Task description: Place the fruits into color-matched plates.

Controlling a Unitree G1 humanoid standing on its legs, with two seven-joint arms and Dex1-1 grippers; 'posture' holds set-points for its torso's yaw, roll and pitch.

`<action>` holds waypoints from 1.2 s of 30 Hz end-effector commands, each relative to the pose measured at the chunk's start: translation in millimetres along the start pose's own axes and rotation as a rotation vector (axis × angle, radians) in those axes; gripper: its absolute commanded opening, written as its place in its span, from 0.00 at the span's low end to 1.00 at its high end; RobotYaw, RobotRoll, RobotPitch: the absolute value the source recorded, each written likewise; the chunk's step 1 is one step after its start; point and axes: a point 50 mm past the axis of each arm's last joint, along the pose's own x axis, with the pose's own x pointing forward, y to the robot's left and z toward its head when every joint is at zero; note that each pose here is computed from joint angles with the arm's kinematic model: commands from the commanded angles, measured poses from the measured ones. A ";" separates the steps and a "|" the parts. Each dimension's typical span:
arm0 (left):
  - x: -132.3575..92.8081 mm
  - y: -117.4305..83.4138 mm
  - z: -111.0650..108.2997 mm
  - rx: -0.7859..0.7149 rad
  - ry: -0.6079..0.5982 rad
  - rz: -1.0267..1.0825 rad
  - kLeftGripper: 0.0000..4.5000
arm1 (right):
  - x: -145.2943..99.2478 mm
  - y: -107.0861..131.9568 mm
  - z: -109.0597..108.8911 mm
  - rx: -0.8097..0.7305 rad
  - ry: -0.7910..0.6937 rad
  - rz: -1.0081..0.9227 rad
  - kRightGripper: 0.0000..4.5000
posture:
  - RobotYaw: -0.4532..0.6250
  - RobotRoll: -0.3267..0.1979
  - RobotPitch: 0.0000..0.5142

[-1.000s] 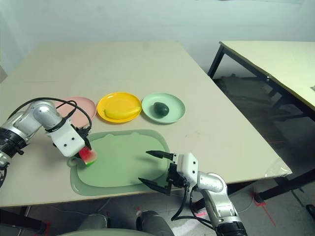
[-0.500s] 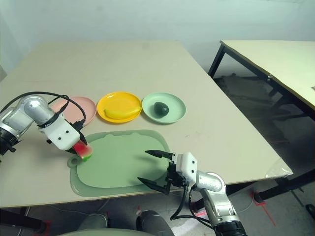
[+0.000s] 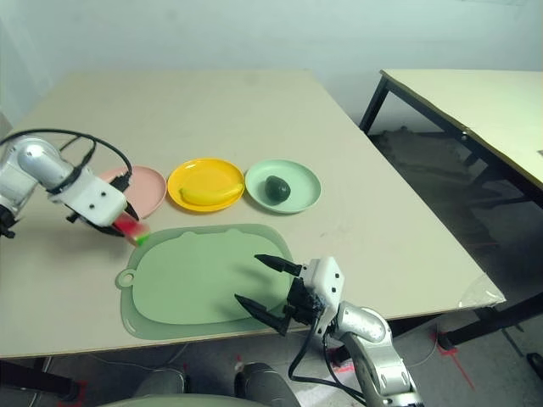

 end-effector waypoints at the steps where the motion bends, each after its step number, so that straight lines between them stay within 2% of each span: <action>1: -6.3 4.6 -9.6 -0.040 0.047 0.057 0.38 | 0.4 4.7 6.0 0.037 -0.027 -0.081 1.00 | 0.43 0.62 0.00; 10: 3.8 -1.8 -37.6 -0.162 0.209 0.147 0.38 | -9.0 13.7 10.7 0.058 -0.039 -0.172 1.00 | 0.37 0.62 0.00; 18: 21.4 -8.6 -48.7 -0.224 0.285 0.175 0.38 | -17.4 19.2 11.2 0.067 -0.036 -0.222 1.00 | 0.32 0.62 0.00; 27: 39.9 -21.0 -51.9 -0.261 0.284 0.113 0.38 | -25.0 25.8 8.1 0.090 -0.034 -0.233 1.00 | 0.31 0.62 0.00; 36: 44.7 -24.4 -50.7 -0.249 0.265 0.095 0.38 | -31.5 33.8 8.4 0.112 -0.040 -0.222 1.00 | 0.30 0.62 0.05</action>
